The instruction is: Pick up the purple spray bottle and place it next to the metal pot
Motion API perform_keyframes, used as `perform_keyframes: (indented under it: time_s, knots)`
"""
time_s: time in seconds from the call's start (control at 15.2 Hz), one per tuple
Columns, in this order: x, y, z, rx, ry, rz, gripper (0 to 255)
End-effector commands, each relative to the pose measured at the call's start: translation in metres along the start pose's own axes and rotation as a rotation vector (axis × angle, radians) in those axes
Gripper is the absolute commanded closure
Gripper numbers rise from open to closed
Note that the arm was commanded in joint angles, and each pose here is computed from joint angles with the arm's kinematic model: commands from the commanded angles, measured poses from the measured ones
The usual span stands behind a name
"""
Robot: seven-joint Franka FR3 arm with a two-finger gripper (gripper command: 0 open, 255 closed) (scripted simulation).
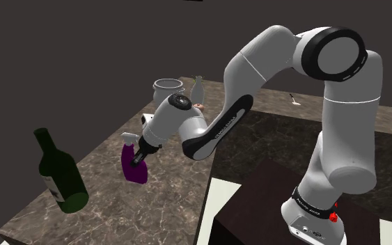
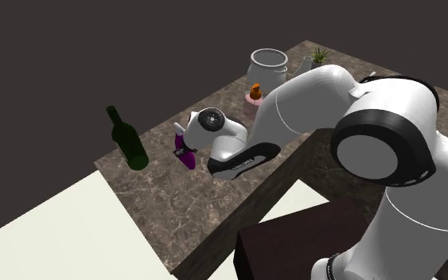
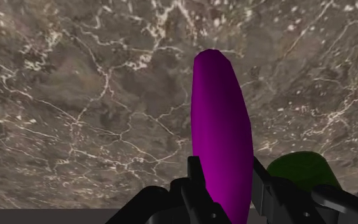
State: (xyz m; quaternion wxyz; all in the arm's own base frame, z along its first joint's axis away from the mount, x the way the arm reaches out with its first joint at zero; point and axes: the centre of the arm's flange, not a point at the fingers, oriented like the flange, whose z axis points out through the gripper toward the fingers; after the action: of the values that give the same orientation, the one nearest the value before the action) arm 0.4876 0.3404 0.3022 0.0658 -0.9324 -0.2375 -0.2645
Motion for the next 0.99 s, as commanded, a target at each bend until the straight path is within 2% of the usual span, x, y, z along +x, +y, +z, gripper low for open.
perform_keyframes:
  time_s: [0.0,0.92]
  knots:
    - [0.005,0.000,-0.008,0.000,0.000,0.000,255]
    - [0.044,0.000,-0.071,0.000,0.000,0.000,255]
